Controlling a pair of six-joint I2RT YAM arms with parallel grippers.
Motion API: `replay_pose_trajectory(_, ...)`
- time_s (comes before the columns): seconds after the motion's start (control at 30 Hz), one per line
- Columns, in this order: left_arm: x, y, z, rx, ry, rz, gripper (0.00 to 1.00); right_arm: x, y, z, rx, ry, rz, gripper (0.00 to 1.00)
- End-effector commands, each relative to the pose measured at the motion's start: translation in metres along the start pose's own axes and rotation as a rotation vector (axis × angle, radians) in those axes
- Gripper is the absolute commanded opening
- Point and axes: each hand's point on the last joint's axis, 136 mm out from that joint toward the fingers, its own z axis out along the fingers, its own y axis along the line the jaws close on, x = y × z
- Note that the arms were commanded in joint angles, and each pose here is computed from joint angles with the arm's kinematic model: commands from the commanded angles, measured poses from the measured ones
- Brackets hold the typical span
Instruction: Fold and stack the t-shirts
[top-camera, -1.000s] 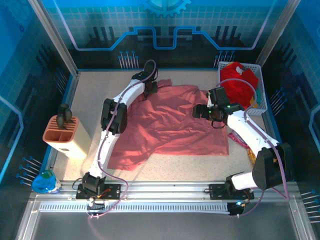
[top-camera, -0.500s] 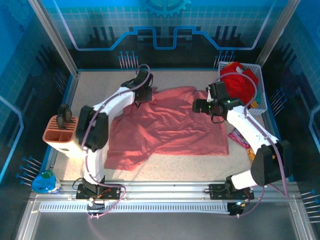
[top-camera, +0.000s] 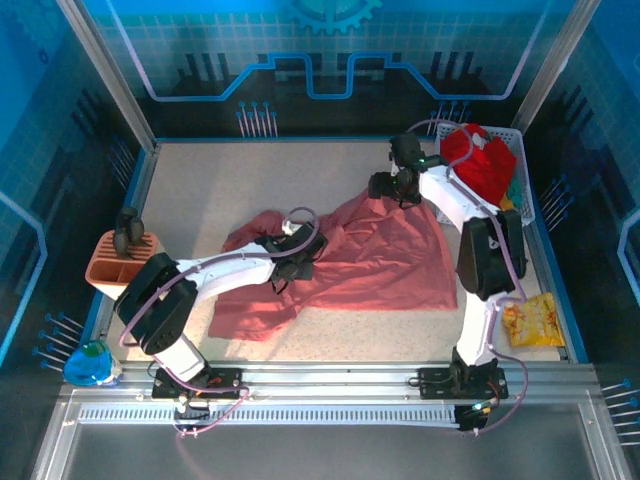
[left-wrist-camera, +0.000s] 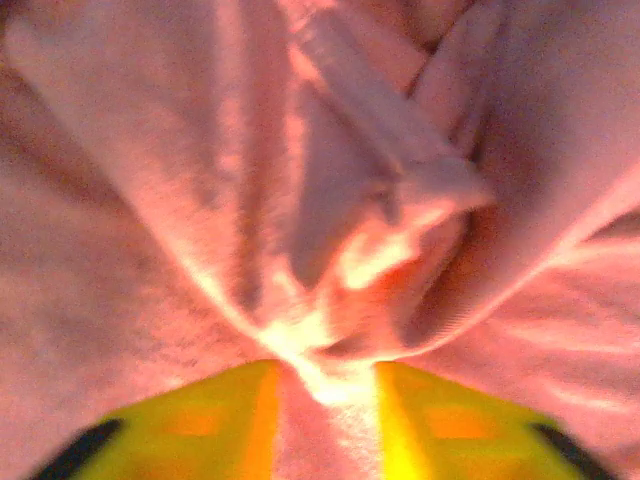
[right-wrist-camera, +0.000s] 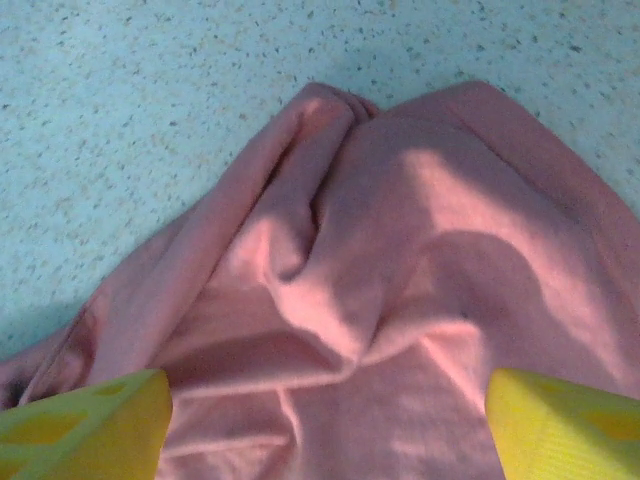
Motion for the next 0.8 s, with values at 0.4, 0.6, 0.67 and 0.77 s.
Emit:
replay_pose_trajectory(0.4, -0.08, -0.003, -0.032, 0.204, -0.063, -0.145, 0.58, -0.005, 0.002, 0.071, 0.068, 0.113, -0.049, 0.39)
replay_pose_trajectory(0.6, -0.087, -0.046, -0.018, 0.273, 0.03, -0.043, 0.51, -0.005, -0.007, 0.034, 0.079, 0.039, -0.04, 0.0)
replay_pose_trajectory(0.67, -0.082, -0.057, -0.017, 0.258, 0.025, 0.016, 0.51, -0.002, -0.008, 0.015, 0.084, 0.0, -0.045, 0.0)
replay_pose_trajectory(0.77, -0.067, -0.062, -0.006, 0.222, 0.077, 0.063, 0.51, 0.016, -0.011, -0.007, 0.1, -0.013, -0.035, 0.0)
